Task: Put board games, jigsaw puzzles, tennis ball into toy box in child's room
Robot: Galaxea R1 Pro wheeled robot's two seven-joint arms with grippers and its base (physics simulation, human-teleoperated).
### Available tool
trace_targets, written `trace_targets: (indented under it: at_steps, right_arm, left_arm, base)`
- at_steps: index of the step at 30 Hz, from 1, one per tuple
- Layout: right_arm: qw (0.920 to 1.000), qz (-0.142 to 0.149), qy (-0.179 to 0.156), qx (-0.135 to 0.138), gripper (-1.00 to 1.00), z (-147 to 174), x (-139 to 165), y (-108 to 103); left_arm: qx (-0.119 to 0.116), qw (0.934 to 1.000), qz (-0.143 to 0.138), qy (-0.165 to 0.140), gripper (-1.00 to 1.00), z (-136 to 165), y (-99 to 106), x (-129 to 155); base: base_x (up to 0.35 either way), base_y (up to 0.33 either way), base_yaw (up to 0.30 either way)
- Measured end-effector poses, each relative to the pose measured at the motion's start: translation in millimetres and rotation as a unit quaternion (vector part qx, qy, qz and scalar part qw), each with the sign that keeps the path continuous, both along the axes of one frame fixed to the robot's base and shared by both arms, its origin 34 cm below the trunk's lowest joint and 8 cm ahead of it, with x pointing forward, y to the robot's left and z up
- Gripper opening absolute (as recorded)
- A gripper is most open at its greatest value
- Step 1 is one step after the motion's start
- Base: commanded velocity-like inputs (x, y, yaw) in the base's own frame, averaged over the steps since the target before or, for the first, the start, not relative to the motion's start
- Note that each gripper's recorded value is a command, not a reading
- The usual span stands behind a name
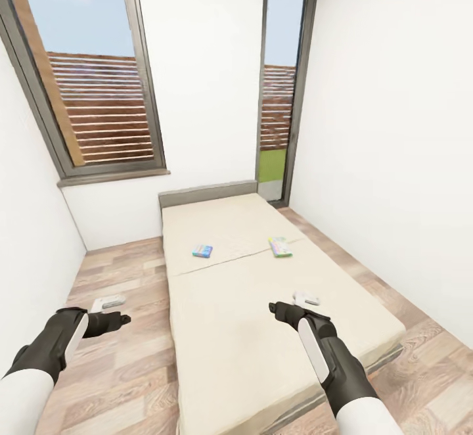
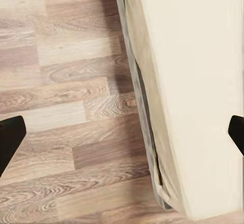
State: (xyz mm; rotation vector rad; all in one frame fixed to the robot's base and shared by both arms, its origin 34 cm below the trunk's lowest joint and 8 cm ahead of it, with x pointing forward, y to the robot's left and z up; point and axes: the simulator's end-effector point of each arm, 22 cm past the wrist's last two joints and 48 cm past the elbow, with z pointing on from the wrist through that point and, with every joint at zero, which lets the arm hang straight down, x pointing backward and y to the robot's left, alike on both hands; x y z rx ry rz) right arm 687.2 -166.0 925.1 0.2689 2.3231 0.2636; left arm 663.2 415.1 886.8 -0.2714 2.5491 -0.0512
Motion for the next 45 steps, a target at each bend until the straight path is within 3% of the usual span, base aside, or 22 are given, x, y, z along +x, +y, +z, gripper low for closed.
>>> trace_targets:
  at_steps: [30,45]
  right_arm:
    - [0.9999,0.003,-0.010,-0.002,1.00,8,2,3]
    - [0.9999,0.003,-0.014,-0.001,1.00,12,2,4]
  left_arm:
    - [0.001,1.0000,0.000,-0.007,1.00,6,1,2]
    - [0.001,0.9999,0.000,-0.011,1.00,11,1,2]
  base:
    - [0.055,0.141,-0.064]
    - [0.037,0.281,-0.220]
